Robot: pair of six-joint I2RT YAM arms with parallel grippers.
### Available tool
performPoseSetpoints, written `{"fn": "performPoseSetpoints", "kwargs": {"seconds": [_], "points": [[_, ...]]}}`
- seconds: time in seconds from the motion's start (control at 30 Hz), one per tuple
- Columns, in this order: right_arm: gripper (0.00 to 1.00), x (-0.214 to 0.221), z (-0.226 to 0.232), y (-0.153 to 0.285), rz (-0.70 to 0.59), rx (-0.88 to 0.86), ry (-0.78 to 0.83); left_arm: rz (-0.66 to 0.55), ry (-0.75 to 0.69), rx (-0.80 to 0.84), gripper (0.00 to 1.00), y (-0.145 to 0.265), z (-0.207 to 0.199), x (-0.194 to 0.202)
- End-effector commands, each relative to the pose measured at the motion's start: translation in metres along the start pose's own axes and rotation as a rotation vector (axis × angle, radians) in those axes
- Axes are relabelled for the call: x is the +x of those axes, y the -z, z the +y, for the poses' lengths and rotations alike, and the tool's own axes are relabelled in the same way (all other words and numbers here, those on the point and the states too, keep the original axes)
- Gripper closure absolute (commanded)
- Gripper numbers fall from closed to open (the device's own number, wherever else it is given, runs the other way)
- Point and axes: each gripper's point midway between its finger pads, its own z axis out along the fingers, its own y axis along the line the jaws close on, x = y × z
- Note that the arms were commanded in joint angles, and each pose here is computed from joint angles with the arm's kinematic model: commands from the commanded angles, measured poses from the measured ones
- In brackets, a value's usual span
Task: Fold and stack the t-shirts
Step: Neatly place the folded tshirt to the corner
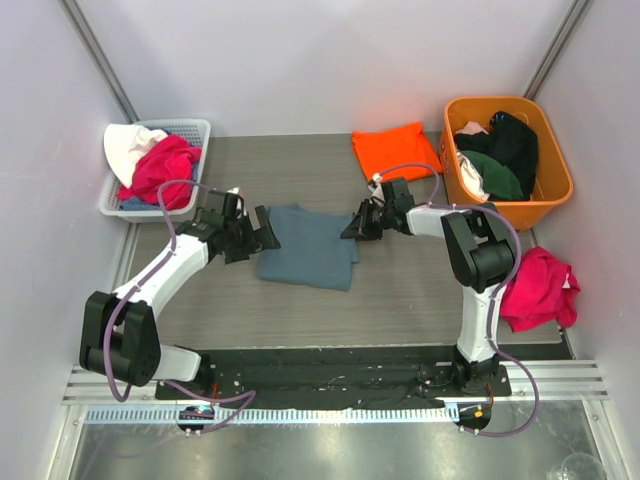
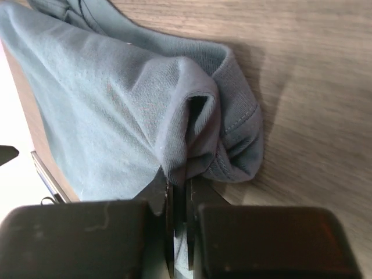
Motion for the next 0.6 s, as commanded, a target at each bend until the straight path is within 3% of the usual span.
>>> {"fn": "performPoseSetpoints", "kwargs": {"seconds": [0.0,0.2,0.33,0.4,0.5,0.57], "points": [[0.99,0.003,-0.013,-0.007,0.067,0.091,0.052,-0.030,-0.030,0.003,0.00,0.002,0.000,-0.003],[0.99,-0.070,-0.015,-0.008,-0.012,0.267,0.184,-0.017,-0.044,-0.013,0.00,-0.001,0.002,-0.007],[0.99,-0.148,0.003,-0.003,-0.128,0.352,0.331,-0.005,-0.053,-0.020,0.00,-0.003,0.002,-0.006],[0.99,-0.160,-0.015,-0.011,-0.125,0.416,0.340,0.001,-0.053,-0.028,0.00,-0.004,0.004,-0.005],[0.99,-0.208,-0.006,-0.007,-0.225,0.445,0.406,0.012,-0.055,-0.036,0.00,-0.007,0.007,-0.004],[0.99,-0.218,-0.012,-0.010,-0.241,0.457,0.427,0.019,-0.057,-0.036,0.00,-0.008,0.007,-0.003]]}}
